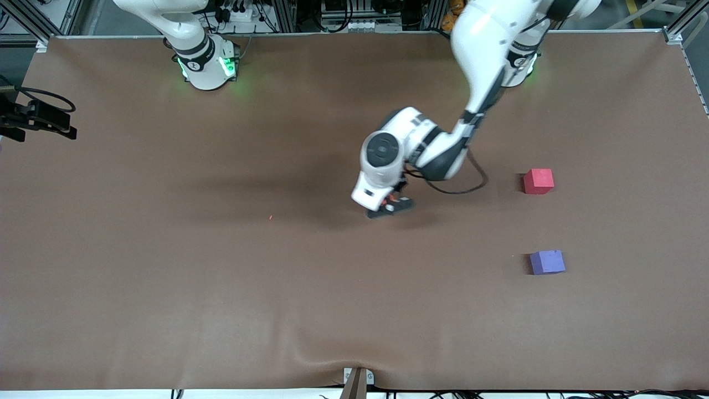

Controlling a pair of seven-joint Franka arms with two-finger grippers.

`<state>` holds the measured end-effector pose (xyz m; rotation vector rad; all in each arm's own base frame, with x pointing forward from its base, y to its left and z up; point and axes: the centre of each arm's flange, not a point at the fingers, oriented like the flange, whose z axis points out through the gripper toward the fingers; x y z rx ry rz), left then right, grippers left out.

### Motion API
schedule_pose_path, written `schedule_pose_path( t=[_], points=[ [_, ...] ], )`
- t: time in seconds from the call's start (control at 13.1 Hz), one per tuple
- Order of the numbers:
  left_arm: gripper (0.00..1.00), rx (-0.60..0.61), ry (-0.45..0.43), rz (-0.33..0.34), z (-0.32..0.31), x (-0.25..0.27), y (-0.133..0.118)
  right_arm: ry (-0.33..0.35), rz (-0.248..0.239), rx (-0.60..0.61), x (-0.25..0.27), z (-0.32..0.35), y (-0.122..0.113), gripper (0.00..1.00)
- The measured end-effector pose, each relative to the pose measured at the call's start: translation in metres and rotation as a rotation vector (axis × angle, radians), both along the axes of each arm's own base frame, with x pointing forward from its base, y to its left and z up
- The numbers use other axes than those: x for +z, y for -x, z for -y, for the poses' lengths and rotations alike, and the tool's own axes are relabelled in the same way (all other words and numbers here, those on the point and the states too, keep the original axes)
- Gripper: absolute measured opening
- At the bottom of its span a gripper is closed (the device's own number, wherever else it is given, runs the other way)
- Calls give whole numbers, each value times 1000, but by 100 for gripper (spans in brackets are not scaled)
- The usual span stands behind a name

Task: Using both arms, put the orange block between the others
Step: 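Carry the orange cube between the pink and purple cubes with the left gripper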

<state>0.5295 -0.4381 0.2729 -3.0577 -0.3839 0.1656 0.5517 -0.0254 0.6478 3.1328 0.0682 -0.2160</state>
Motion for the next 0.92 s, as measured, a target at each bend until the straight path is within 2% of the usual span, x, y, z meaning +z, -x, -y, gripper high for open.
schedule_pose_path(
  t=[0.23, 0.38, 0.54, 0.69, 0.77, 0.92],
  points=[
    [50, -28, -76, -1, -105, 75, -51, 0, 0, 1, 0, 0, 0, 100],
    [50, -75, -80, -18, -180, 100, -75, 0, 3, 0, 0, 0, 0, 100],
    [50, -136, -64, -57, -260, 97, -92, 1, 14, -2, 1, 1, -2, 100],
    [50, -192, -38, -106, -335, 74, -98, 2, 30, -3, 2, 2, -3, 100],
    [50, -217, -22, -111, -361, 60, -97, 2, 34, -3, 2, 2, -4, 100],
    [50, -264, 4, -78, -392, 26, -89, 2, 41, -3, 3, 2, -5, 100]
  ],
)
